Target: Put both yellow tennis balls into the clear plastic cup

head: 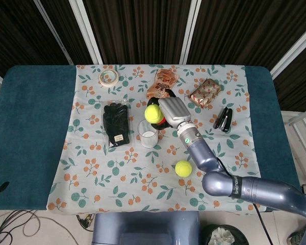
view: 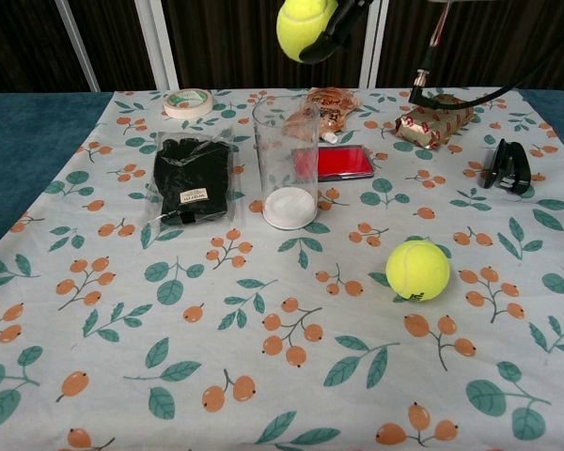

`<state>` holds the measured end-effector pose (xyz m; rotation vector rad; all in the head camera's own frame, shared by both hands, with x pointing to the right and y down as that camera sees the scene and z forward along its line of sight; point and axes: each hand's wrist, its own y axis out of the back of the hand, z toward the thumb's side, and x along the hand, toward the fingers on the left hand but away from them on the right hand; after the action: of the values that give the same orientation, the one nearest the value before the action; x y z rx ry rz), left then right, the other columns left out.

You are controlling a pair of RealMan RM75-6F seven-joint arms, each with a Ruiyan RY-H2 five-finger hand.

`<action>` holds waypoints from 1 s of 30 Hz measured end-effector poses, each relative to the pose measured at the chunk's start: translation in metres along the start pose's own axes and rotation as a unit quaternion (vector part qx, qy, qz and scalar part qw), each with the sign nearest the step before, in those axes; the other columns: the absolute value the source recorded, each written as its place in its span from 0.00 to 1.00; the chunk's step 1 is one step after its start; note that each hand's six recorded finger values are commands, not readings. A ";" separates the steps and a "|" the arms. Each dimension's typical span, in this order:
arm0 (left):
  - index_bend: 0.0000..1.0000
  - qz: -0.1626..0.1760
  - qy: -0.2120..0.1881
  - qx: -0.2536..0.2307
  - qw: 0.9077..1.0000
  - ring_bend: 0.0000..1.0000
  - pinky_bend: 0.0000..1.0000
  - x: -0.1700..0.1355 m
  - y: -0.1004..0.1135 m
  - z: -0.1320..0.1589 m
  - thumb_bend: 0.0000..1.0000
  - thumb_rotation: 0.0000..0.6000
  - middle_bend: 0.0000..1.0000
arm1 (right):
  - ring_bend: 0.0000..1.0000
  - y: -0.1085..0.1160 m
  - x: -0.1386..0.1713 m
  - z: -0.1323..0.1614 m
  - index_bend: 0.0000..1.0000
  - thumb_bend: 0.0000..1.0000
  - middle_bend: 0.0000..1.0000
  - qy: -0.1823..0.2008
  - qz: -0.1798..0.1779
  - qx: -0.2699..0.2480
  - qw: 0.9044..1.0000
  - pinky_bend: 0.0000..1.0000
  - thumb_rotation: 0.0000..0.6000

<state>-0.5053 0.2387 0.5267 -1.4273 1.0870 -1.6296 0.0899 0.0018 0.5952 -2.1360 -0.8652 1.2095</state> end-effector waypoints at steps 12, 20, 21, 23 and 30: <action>0.10 0.013 0.006 0.003 1.000 0.00 0.10 0.000 0.006 -0.003 0.04 1.00 0.00 | 0.27 -0.037 0.001 -0.002 0.09 0.18 0.12 -0.021 0.058 0.020 0.998 0.00 1.00; 0.10 0.013 0.008 0.005 1.000 0.00 0.10 0.000 0.005 -0.003 0.04 1.00 0.00 | 0.17 -0.034 0.002 -0.002 0.00 0.14 0.01 -0.027 0.087 0.005 0.996 0.00 1.00; 0.10 0.013 0.009 0.005 1.000 0.00 0.10 0.000 0.005 -0.003 0.04 1.00 0.00 | 0.17 -0.030 0.002 -0.002 0.00 0.14 0.01 -0.027 0.084 0.000 0.996 0.00 1.00; 0.10 0.013 0.010 0.006 1.000 0.00 0.10 0.000 0.005 -0.004 0.04 1.00 0.00 | 0.17 -0.023 0.002 -0.002 0.00 0.14 0.01 -0.027 0.078 -0.009 0.997 0.00 1.00; 0.10 0.012 0.012 0.007 1.000 0.00 0.10 0.000 0.004 -0.004 0.04 1.00 0.00 | 0.17 0.014 0.014 -0.027 0.00 0.14 0.01 -0.046 0.044 -0.002 0.998 0.00 1.00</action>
<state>-0.5094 0.2378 0.5226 -1.3857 1.1002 -1.6376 0.1225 -0.0010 0.5898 -2.1552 -0.8201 1.3595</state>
